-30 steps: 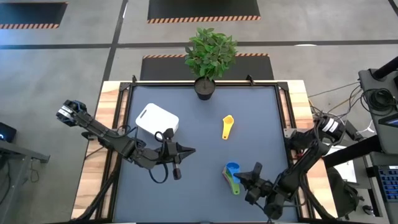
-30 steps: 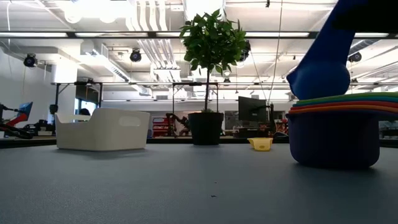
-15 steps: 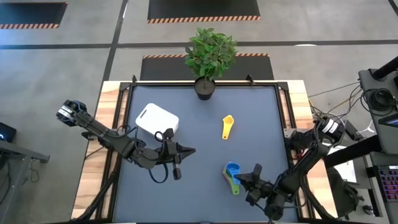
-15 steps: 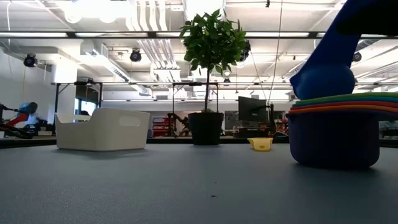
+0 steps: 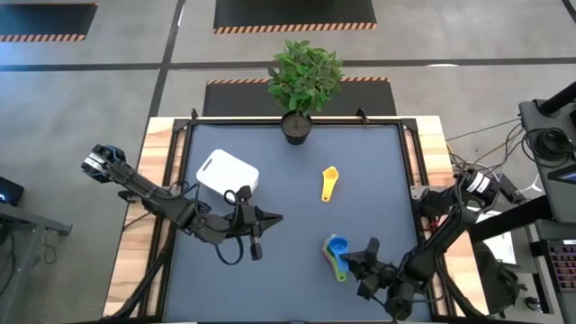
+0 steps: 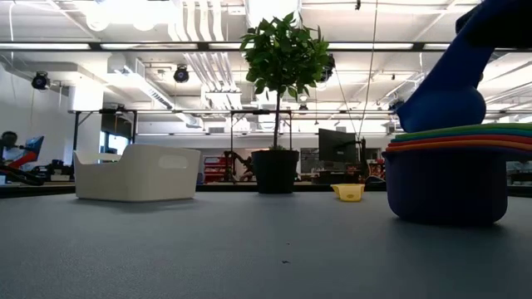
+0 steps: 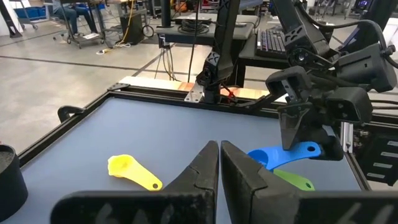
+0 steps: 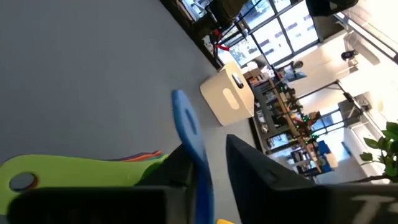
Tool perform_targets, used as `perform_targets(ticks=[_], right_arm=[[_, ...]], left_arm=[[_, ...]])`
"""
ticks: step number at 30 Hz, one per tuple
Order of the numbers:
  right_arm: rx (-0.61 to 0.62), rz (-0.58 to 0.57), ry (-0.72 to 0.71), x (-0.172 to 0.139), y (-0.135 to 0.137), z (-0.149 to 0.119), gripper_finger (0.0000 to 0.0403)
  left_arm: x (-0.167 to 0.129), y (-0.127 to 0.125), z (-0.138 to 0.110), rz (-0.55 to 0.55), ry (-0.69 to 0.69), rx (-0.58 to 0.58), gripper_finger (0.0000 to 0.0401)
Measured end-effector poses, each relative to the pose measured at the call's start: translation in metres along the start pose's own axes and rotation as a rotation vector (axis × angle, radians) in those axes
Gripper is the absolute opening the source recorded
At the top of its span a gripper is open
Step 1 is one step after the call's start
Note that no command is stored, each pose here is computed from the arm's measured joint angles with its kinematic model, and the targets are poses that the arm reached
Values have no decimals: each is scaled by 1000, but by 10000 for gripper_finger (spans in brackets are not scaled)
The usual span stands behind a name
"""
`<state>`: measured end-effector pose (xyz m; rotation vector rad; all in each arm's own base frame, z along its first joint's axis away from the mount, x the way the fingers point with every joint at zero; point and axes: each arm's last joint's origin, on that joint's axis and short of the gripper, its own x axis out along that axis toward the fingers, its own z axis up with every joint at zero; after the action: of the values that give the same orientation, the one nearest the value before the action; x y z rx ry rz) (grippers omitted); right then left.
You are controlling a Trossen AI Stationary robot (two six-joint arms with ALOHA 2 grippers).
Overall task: Nest measuring cups in basket
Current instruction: Stack the blue measuring cup on the light green measuring cup
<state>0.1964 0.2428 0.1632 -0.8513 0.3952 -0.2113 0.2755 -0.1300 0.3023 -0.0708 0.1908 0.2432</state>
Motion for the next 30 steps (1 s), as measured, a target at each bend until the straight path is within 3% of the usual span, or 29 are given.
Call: perform_targets(ticks=[8, 15, 30], right_arm=[[5, 7, -6, -2, 1, 0, 136], [104, 66, -9, -2, 3, 0, 177], [285, 204, 6, -3, 6, 0, 187]], left_arm=[[0, 0, 0, 0, 0, 0, 0], [0, 0, 0, 0, 0, 0, 0], [0, 0, 0, -2, -5, -24, 0]])
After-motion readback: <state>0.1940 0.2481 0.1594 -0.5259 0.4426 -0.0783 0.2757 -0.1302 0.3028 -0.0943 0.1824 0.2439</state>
